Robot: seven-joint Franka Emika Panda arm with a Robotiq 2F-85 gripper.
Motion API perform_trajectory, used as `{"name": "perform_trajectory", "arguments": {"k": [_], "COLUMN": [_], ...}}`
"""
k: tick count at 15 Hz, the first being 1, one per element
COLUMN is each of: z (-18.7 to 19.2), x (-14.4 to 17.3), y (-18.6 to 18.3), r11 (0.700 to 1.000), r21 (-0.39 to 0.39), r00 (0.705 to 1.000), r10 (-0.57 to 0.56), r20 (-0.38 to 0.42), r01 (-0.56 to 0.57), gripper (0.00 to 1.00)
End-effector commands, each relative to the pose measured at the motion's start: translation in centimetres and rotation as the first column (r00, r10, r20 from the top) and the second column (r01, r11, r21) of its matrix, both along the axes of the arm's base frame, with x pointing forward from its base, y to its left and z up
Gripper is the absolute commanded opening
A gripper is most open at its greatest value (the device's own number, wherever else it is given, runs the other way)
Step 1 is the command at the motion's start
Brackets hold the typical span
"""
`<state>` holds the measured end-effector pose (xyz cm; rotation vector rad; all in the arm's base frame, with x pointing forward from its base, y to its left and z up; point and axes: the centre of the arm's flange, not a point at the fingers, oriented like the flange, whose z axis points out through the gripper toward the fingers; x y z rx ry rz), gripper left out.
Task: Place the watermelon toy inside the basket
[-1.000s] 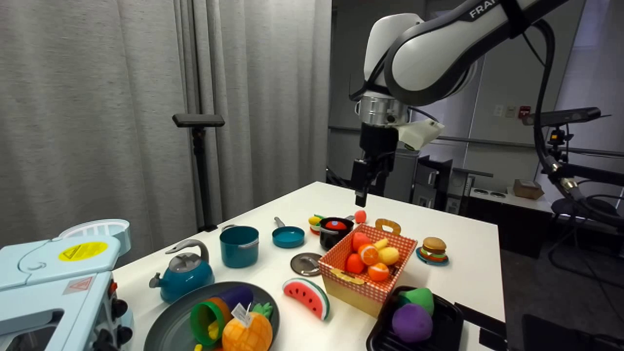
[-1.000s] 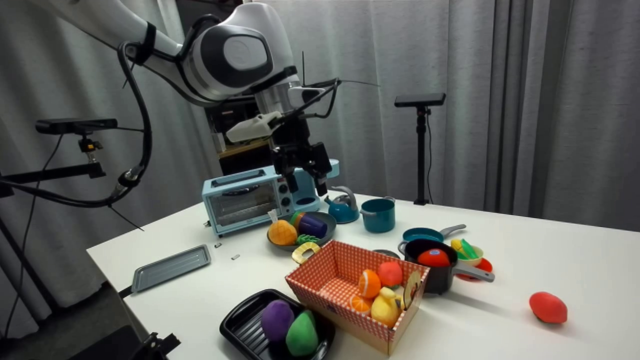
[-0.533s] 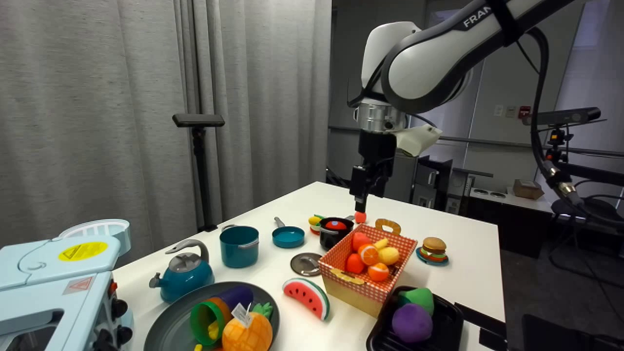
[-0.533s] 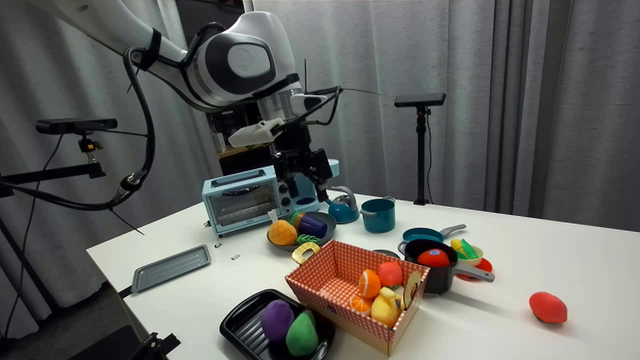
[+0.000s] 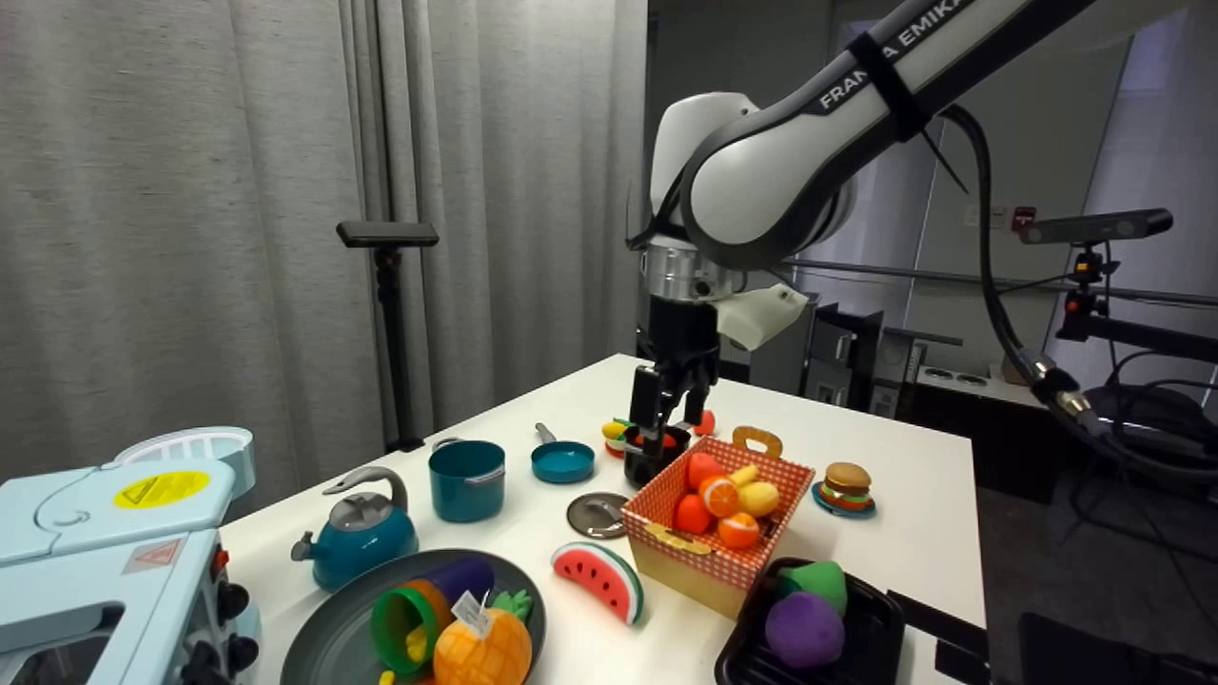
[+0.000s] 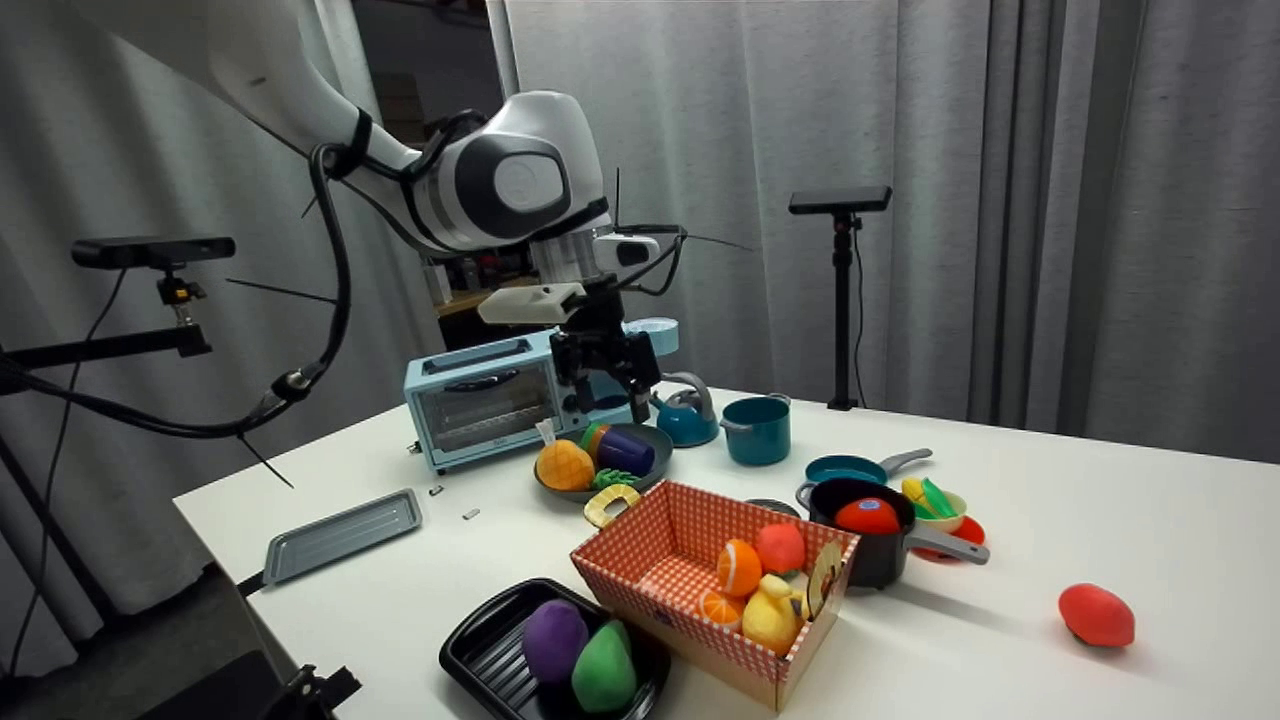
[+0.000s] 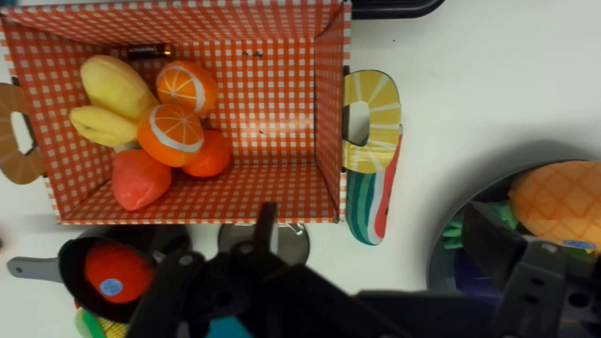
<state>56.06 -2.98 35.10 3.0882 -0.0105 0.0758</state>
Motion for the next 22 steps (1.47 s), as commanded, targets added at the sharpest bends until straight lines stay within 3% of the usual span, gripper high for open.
{"name": "perform_trajectory", "arguments": {"k": [1,17,22], "z": [-1.4,-9.9,-11.5], "x": [3.3,6.7,6.8], "y": [2.4,2.5,3.3], "r11": [0.998,0.999,0.998], "r21": [0.051,0.010,0.049], "r00": [0.999,0.989,0.979], "r10": [0.032,0.045,0.052], "r20": [0.004,-0.141,-0.198], "r01": [-0.032,-0.044,-0.043], "gripper": [1.00,1.00,1.00]}}
